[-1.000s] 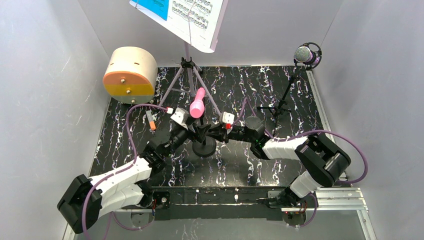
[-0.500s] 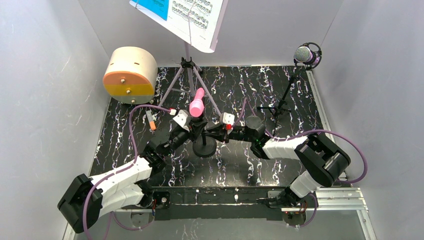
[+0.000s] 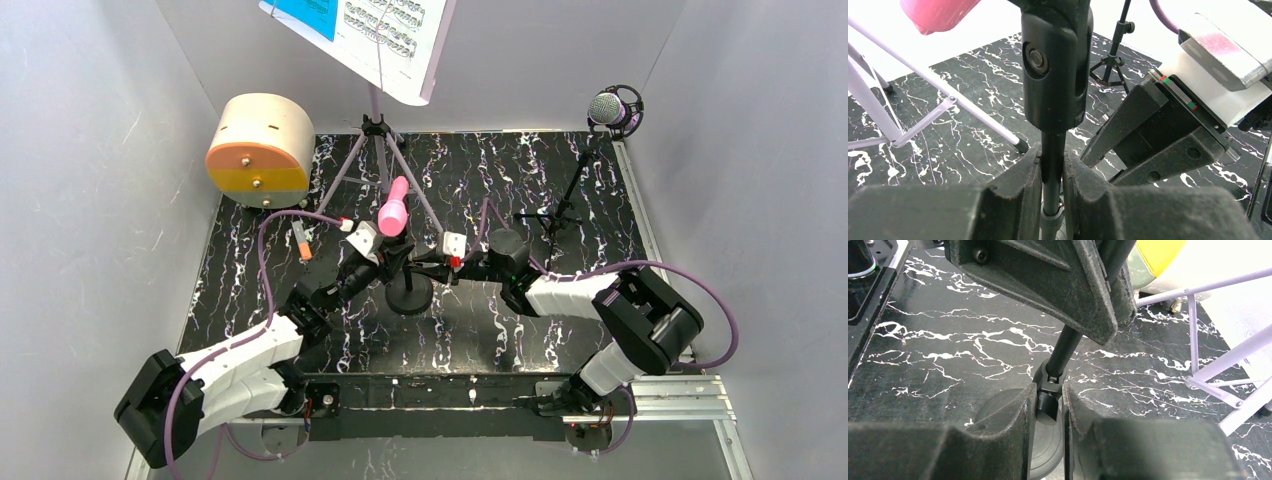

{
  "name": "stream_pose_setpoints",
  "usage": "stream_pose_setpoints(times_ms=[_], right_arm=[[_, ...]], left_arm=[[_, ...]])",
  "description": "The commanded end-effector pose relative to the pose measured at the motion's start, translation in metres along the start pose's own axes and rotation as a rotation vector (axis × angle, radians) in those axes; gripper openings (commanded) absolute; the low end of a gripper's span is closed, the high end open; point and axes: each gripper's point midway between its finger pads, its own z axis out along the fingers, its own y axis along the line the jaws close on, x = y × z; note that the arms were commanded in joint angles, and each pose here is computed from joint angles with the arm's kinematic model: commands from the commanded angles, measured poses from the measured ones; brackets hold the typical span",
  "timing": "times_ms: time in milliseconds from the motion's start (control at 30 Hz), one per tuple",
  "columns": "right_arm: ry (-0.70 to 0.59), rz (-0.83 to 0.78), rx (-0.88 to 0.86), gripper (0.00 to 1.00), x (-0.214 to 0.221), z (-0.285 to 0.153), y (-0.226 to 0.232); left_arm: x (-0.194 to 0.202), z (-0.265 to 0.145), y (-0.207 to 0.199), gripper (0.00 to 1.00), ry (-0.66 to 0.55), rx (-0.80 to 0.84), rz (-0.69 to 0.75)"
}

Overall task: Pack up the instrument practice props
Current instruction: Unscrew the knob on the microphone stand.

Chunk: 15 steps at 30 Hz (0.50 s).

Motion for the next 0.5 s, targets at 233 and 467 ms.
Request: stream_pose_setpoints(times_ms=[233, 467], right_arm=[[0.126, -0.034, -0.043, 0.38, 0.030, -0.009, 0.010], [0.104, -0.062, 0.005, 0.38, 0.019, -0.013, 0.003]], left_arm=[[-0.008, -0.004, -0.008, 0.00, -0.030, 0.025, 0.003], [-0.008, -0.005, -0.007, 0.00, -0.023, 0.014, 0.006]])
